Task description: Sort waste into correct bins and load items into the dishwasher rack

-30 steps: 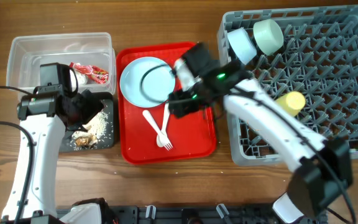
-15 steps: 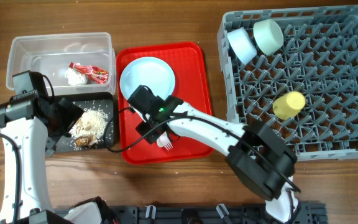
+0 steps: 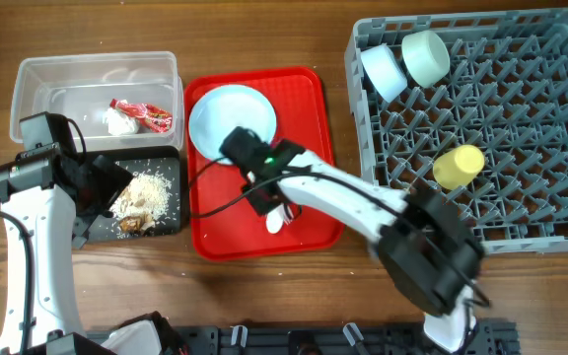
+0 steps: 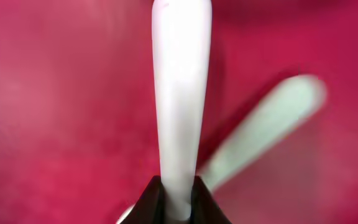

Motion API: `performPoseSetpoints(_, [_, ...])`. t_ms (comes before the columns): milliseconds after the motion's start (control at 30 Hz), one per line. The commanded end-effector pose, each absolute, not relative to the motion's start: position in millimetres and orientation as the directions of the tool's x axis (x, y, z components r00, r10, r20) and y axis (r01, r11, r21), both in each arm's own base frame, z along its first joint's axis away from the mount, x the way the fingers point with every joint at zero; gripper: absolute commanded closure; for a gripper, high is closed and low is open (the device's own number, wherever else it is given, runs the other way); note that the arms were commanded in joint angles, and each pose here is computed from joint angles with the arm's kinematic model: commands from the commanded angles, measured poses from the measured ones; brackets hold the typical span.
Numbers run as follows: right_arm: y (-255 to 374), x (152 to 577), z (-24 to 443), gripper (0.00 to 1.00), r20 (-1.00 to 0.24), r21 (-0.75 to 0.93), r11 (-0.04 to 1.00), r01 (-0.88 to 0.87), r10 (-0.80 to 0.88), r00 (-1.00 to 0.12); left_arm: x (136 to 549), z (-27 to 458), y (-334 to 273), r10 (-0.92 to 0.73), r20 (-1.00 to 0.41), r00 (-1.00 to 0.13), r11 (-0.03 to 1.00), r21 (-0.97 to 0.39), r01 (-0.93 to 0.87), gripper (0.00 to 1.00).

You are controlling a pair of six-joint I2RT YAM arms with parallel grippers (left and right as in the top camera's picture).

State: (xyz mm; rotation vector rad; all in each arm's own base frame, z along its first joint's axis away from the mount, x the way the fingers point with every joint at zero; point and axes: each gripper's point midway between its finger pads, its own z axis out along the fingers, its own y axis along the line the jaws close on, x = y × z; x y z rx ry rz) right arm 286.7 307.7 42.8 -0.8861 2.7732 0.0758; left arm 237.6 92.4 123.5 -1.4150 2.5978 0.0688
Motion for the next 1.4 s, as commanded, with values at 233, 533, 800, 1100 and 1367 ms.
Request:
performPoseSetpoints(233, [109, 341, 145, 0.95, -0.311, -0.108, 0.992, -0.069, -0.100, -0.945, 236, 127, 95, -0.829, -0.198, -0.523, 0.541, -0.048, -0.839, 0.00])
performPoseSetpoints(533, [77, 324, 67, 0.77, -0.235, -0.099, 0.994, -0.039, -0.062, -0.970, 236, 127, 95, -0.829, -0.198, -0.523, 0.541, -0.048, -0.839, 0.00])
performPoseSetpoints(800, [90, 352, 147, 0.57, -0.448, -0.022, 0.999, -0.044, -0.049, -0.892, 237, 127, 95, -0.829, -0.199, -0.523, 0.541, -0.048, -0.839, 0.00])
performPoseSetpoints(1100, [231, 320, 137, 0.54, -0.398, 0.355, 0.874, -0.333, -0.181, -0.899, 238, 127, 96, -0.829, -0.204, -0.521, 0.541, -0.053, -0.839, 0.00])
performPoseSetpoints(1367, [287, 273, 6, 0.54, -0.147, 0.187, 0.964, -0.187, -0.161, -0.976, 238, 127, 96, -0.828, -0.204, -0.522, 0.542, -0.053, -0.839, 0.00])
